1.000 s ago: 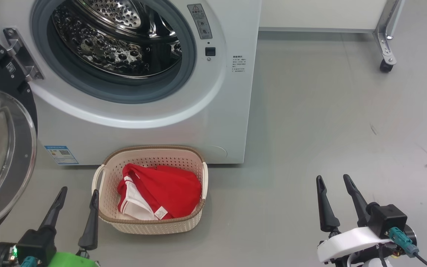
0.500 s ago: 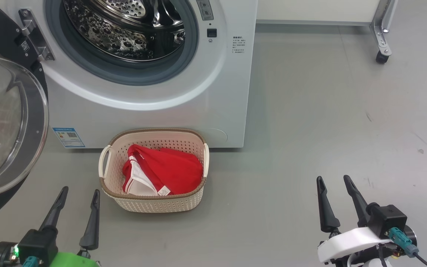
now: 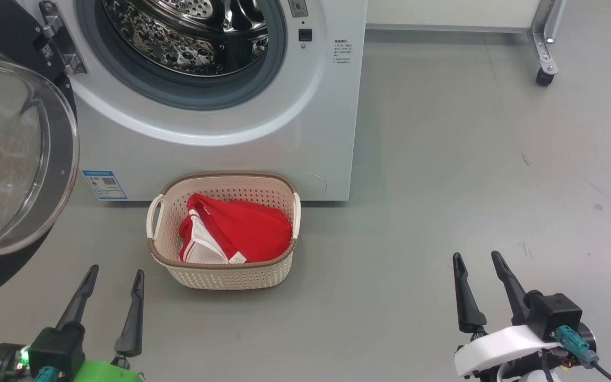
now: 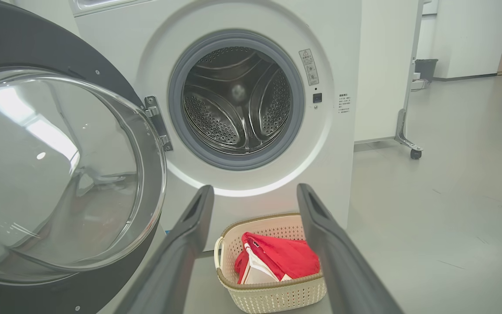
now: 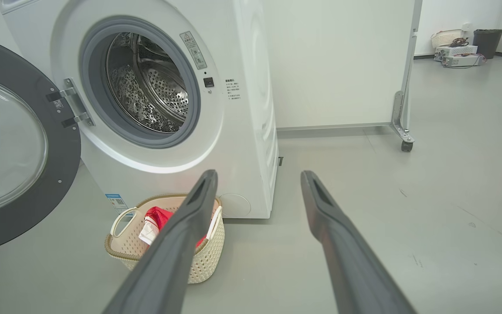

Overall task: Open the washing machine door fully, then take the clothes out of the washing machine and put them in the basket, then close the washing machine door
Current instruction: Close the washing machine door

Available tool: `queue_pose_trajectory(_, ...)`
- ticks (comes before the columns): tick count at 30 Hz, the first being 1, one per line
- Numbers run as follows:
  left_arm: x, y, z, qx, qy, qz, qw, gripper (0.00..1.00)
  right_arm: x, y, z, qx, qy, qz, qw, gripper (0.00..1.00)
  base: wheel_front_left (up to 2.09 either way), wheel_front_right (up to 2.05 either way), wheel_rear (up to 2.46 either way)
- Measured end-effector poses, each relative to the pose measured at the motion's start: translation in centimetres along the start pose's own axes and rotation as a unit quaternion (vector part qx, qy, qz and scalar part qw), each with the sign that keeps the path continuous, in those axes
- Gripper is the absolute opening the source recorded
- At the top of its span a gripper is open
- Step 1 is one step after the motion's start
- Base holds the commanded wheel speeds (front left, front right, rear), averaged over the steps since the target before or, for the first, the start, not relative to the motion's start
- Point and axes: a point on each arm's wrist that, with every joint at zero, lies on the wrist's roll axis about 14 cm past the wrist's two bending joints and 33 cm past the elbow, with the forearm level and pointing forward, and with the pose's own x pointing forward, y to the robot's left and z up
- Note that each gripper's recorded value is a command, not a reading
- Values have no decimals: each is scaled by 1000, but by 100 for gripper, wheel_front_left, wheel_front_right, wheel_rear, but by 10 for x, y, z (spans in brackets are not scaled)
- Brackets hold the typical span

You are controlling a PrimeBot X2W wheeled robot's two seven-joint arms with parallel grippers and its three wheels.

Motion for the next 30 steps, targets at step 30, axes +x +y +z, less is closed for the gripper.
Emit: queue_pose_trajectory(30,1,-4,0,11,1,-8,1000,100,-1,2,-1,0,1,2,1000,100,-4,4,0)
